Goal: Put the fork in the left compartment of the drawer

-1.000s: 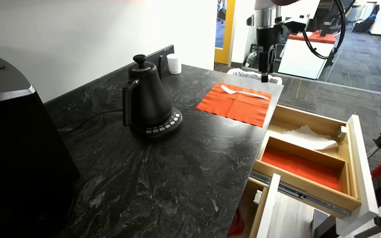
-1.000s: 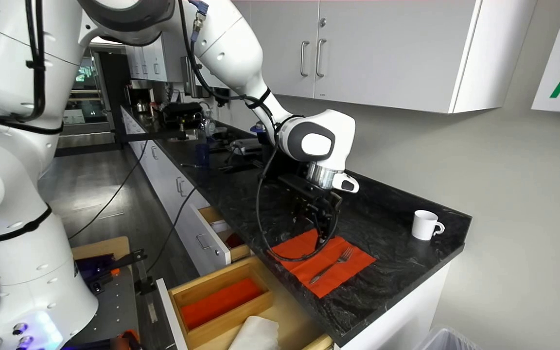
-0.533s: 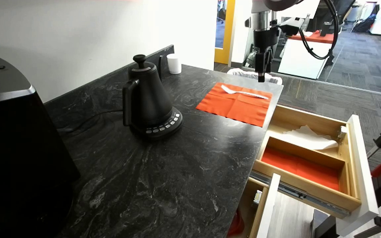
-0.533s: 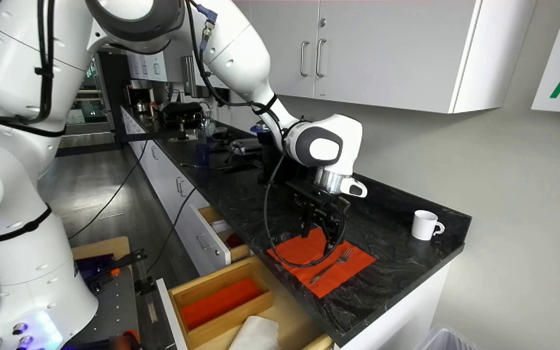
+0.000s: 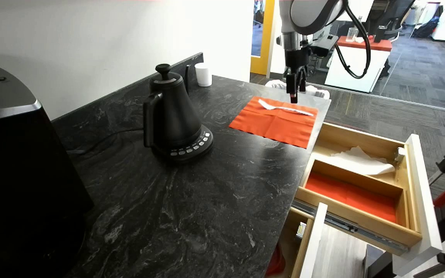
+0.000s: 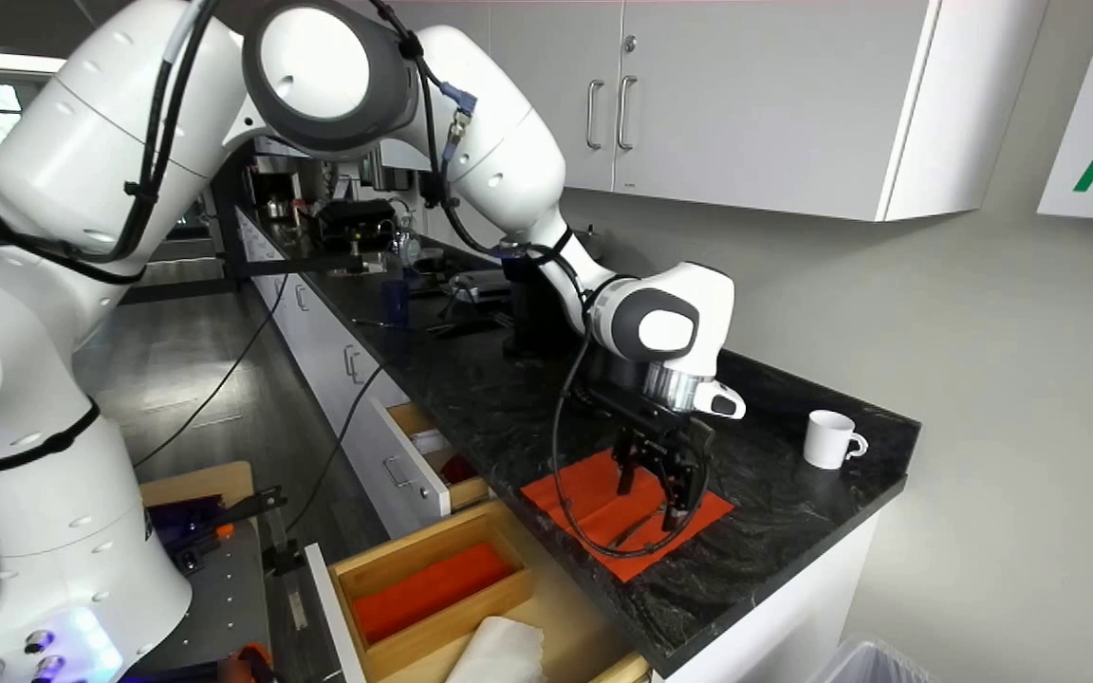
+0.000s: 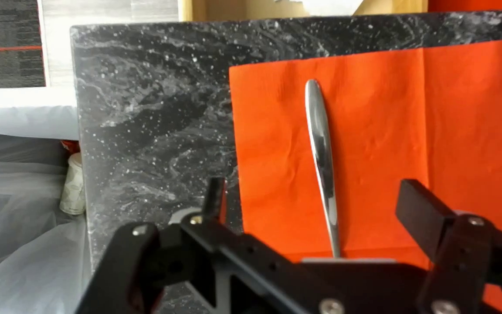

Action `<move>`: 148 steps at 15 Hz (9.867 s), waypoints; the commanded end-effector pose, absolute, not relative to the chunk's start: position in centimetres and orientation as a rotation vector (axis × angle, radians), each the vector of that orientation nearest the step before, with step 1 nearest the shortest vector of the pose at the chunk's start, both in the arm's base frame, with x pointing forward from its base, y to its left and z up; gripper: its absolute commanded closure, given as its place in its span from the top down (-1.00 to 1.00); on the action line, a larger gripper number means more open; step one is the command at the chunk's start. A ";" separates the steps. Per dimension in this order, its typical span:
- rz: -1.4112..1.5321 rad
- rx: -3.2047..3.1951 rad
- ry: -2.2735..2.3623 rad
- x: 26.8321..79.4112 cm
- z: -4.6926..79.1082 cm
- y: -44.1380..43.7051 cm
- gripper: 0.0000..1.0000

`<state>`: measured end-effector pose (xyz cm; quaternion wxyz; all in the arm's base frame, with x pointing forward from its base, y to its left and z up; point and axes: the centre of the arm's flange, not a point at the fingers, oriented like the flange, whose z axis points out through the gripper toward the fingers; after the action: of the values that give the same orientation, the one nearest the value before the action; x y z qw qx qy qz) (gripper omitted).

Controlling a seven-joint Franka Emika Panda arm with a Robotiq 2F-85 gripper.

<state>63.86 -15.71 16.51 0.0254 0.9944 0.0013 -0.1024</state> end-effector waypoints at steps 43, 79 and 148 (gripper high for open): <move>-0.394 3.065 0.039 68.6 16.0 -14.8 -0.94; -0.796 3.110 -0.133 46.9 19.5 -4.6 -0.95; -0.401 3.154 0.124 42.8 11.9 -3.3 -0.31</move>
<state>42.49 -2.92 11.65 -0.0117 0.9925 0.0440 -0.1136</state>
